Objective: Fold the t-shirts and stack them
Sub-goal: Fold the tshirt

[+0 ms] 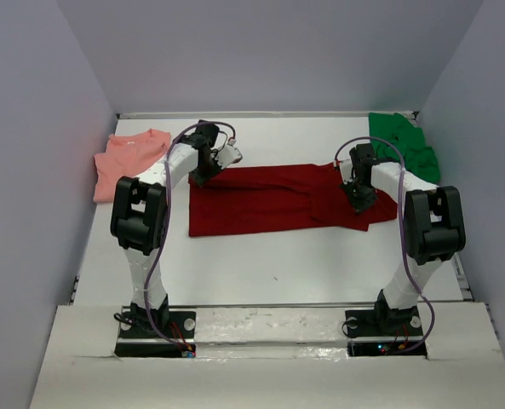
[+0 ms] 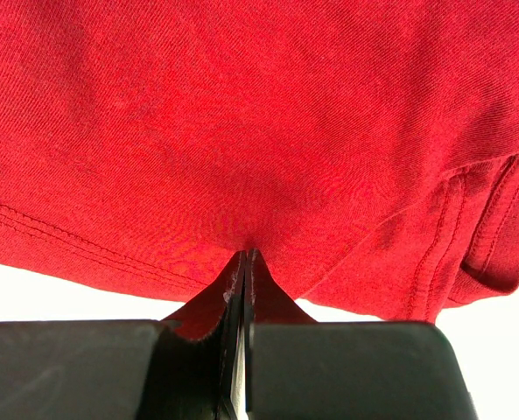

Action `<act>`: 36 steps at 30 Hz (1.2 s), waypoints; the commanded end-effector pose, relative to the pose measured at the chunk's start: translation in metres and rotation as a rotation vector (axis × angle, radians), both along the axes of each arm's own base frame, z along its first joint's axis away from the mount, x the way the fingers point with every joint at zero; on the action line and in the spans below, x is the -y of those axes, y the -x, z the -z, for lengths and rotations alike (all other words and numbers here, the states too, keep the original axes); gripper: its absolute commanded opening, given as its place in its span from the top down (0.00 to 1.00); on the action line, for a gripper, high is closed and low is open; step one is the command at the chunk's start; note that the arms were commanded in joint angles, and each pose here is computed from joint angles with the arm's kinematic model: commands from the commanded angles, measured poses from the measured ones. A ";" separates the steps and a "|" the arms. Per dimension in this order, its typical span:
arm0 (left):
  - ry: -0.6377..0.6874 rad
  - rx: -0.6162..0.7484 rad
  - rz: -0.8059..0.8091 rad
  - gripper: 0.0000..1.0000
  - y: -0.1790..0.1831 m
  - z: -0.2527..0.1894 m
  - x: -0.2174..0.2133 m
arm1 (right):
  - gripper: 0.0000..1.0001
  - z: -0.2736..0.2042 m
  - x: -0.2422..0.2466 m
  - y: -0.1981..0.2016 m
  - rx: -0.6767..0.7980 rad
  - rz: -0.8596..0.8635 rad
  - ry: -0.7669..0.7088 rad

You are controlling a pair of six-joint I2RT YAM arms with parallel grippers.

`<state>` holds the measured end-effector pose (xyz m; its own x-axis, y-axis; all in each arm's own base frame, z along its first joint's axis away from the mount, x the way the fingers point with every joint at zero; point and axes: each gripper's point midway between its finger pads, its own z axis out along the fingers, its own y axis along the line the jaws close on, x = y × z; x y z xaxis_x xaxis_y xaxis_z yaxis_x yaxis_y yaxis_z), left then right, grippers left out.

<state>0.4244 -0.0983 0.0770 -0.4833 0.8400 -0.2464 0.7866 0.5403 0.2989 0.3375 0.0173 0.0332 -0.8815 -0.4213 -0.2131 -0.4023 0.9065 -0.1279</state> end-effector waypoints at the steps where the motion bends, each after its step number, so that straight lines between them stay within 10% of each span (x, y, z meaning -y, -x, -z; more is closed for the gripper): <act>1: -0.035 -0.037 0.002 1.00 0.022 -0.008 -0.009 | 1.00 -0.012 -0.001 -0.010 0.032 0.003 0.006; 24: -0.169 -0.040 -0.052 1.00 0.029 0.039 -0.029 | 1.00 -0.005 0.000 -0.004 0.004 -0.001 0.013; 32: -0.222 -0.057 -0.036 0.59 0.042 0.051 -0.028 | 0.98 -0.003 0.001 -0.001 -0.007 -0.005 0.016; 36: -0.280 -0.050 -0.021 0.55 0.050 0.047 -0.035 | 0.88 -0.003 0.000 -0.001 -0.009 -0.008 0.012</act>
<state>0.3863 -0.0745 0.0238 -0.5183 0.8538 -0.0491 0.7856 0.4980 0.3672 0.3340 0.0161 0.0331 -0.8842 -0.4230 -0.1982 -0.4045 0.9055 -0.1279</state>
